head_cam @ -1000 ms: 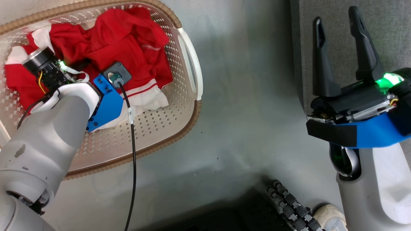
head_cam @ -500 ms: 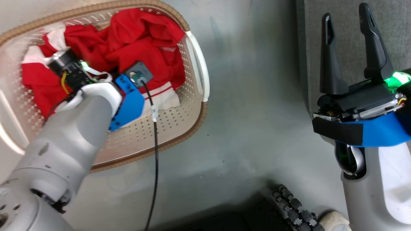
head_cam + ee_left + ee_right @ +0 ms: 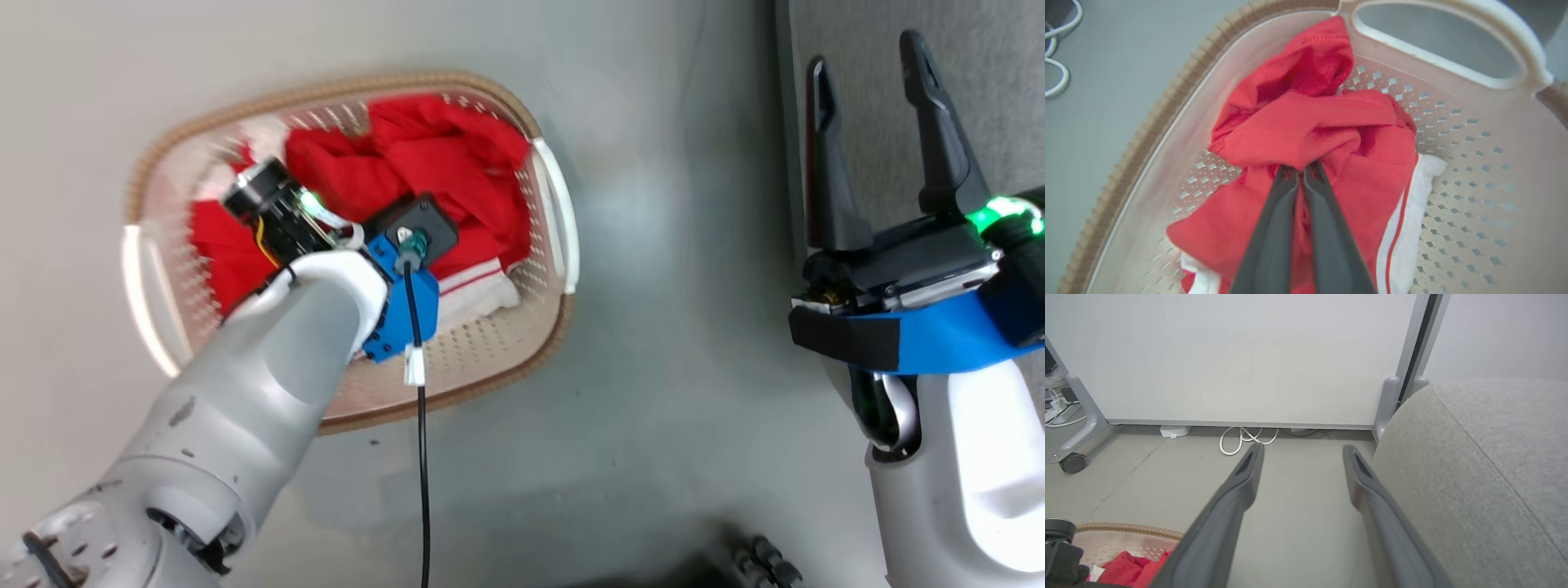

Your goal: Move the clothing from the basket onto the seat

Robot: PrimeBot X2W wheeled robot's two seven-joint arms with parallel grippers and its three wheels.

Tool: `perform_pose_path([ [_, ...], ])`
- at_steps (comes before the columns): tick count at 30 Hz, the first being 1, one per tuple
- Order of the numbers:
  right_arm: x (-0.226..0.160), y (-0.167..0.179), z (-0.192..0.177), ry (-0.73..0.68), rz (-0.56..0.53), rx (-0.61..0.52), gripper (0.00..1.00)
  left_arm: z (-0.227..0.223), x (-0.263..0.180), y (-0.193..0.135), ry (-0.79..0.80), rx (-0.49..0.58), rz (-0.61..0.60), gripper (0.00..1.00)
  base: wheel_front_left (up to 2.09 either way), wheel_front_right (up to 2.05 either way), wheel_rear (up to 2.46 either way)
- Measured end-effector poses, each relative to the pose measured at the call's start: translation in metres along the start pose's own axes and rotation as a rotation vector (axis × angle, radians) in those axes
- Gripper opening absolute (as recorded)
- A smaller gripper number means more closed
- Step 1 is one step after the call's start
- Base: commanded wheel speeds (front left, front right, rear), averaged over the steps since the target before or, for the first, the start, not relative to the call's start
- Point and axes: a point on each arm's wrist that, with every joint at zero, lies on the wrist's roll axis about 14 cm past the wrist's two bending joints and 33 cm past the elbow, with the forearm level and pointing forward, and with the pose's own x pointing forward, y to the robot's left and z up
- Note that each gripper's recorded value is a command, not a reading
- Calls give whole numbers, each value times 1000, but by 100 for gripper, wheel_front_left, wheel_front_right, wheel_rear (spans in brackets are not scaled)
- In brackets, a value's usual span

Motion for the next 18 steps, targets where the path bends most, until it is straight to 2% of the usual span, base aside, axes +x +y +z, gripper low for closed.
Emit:
perform_pose_path([
  [8, -9, 12, 37, -57, 19, 0, 100, 50, -45, 6, -147, -51, 91, 0, 0, 0, 0],
  [12, -18, 17, 57, -87, 26, 3, 100, 93, -71, 8, -274, -70, 135, 0, 0, 0, 0],
  [18, -32, 25, 84, -131, 40, 12, 100, 133, -117, 15, -411, -78, 215, 0, 0, 0, 0],
])
